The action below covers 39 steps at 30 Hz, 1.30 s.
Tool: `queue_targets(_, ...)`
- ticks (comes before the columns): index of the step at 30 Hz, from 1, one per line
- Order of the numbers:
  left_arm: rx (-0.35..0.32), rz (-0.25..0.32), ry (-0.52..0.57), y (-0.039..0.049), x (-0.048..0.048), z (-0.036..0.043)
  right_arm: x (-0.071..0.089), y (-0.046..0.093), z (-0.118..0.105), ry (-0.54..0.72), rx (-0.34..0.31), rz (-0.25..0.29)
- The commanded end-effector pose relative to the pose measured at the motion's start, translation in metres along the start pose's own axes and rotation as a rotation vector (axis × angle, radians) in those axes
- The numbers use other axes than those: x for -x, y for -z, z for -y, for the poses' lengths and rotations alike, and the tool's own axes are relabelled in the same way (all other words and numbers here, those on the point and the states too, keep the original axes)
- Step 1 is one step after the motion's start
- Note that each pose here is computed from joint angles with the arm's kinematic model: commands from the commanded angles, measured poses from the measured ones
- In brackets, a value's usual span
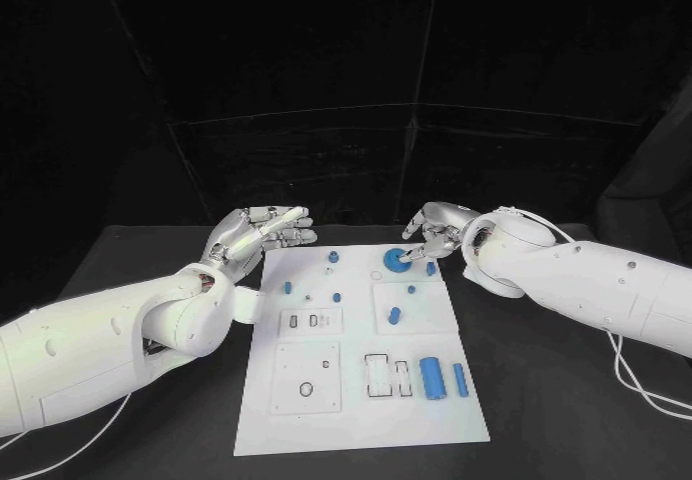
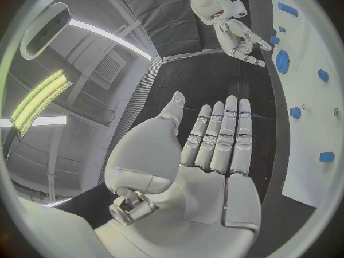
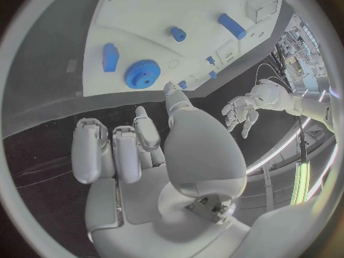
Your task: Assemble the parts on the task board
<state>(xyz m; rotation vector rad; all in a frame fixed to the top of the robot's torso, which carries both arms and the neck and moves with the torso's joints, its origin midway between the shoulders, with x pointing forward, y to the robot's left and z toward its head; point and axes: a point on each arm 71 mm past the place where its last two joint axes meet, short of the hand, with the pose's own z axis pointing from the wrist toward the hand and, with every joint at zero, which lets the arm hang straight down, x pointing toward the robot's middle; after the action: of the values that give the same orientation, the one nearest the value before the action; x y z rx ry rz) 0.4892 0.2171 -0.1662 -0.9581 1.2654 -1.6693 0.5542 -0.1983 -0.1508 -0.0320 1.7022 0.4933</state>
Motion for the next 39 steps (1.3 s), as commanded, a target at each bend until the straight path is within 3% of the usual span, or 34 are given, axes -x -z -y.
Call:
queue_targets(1,-0.011,-0.015,0.010,-0.0013,-0.0017,0.0012,-0.004,-0.002,0.001,0.000,-0.033,-0.071)
queue_targets(39,-0.010,-0.018,0.012,-0.0027,-0.0022,0.0000,-0.018,-0.020,-0.010,0.084,-0.026,-0.095)
